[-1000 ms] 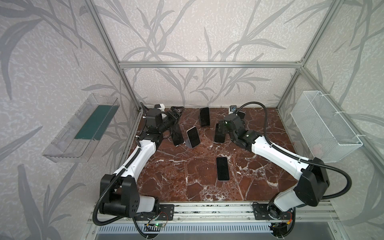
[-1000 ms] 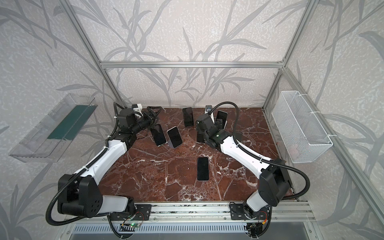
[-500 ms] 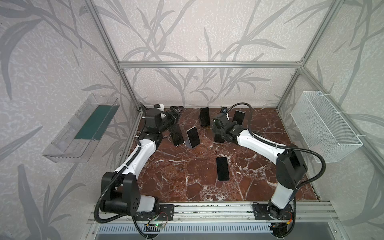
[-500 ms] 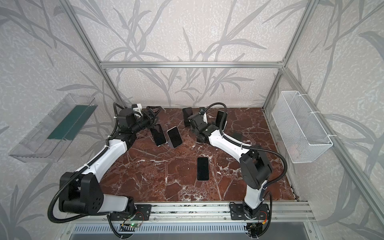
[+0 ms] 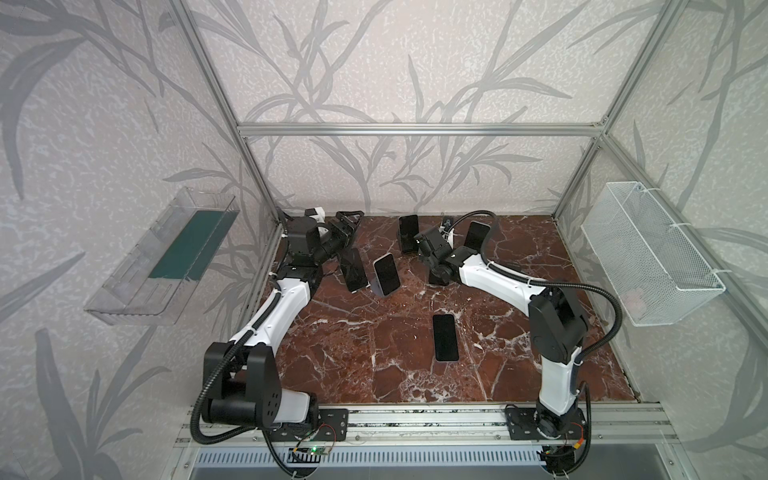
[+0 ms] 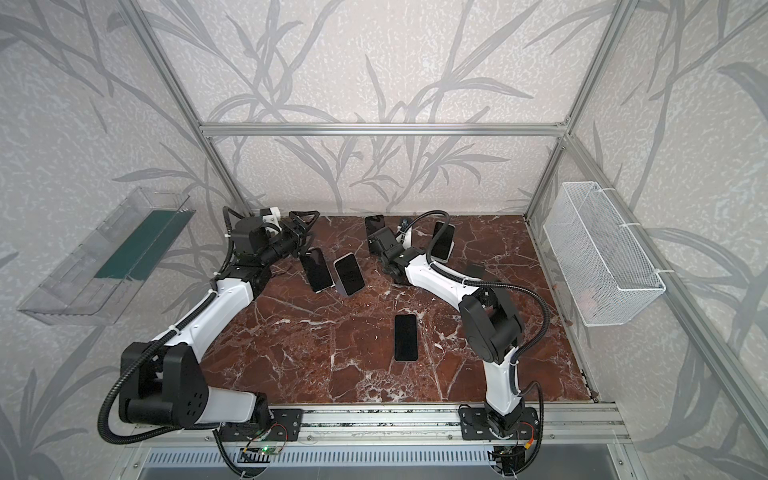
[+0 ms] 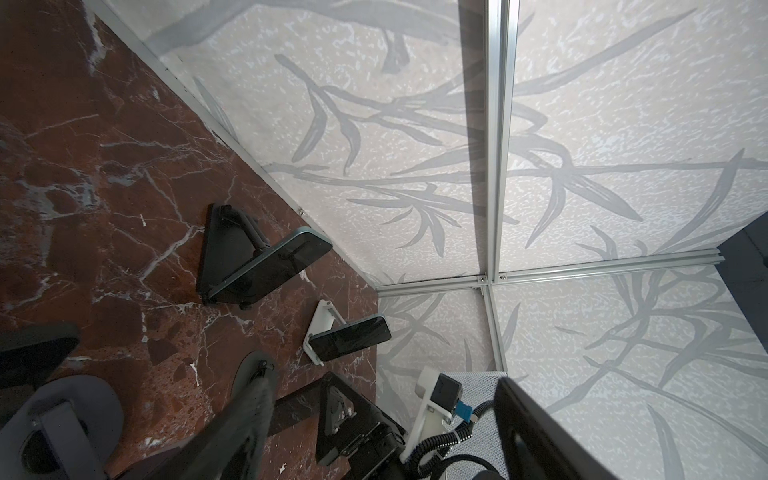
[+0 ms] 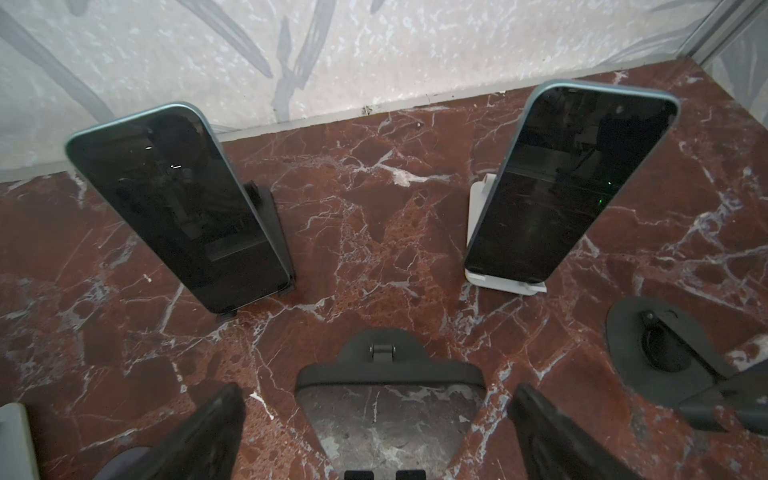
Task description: Remove the phone from the phone stand
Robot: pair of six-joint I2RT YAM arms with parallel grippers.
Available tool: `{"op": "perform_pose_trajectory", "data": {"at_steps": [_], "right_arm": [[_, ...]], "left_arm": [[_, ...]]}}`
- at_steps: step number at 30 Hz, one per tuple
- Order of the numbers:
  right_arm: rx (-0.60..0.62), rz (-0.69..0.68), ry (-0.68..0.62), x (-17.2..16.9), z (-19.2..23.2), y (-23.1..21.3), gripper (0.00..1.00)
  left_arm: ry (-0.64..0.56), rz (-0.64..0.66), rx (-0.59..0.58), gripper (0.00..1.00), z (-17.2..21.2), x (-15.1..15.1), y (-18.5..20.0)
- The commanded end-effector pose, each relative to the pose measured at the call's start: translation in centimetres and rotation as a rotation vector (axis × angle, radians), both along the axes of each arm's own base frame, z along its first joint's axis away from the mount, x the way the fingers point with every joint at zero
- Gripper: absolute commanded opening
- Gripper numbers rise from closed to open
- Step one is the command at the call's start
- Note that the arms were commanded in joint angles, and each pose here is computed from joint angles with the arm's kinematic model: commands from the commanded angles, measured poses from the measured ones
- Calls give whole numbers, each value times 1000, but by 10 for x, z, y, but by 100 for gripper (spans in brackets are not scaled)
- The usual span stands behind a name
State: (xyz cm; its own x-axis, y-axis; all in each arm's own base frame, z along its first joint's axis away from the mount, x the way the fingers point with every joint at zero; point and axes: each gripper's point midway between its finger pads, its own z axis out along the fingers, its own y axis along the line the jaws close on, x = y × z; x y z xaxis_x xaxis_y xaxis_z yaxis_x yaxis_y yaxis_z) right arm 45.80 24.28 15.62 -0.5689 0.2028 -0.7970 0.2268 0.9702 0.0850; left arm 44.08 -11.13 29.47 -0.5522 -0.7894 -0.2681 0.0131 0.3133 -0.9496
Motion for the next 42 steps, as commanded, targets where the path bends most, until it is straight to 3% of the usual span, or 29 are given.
{"op": "perform_pose_trajectory", "data": {"at_steps": [1,17,42], "right_arm": [[10,-58,-43,3,10,-2,99],[-60,-75,-29,9,-9,-6,99],[-48,-81,3,19,-35,-17,86]], "left_arm": [[-5,-12,-20,84,-1,0,0],[-32,-16,-41,84,3,2,1],[-69,-9,-104,81,10,3,5]]}}
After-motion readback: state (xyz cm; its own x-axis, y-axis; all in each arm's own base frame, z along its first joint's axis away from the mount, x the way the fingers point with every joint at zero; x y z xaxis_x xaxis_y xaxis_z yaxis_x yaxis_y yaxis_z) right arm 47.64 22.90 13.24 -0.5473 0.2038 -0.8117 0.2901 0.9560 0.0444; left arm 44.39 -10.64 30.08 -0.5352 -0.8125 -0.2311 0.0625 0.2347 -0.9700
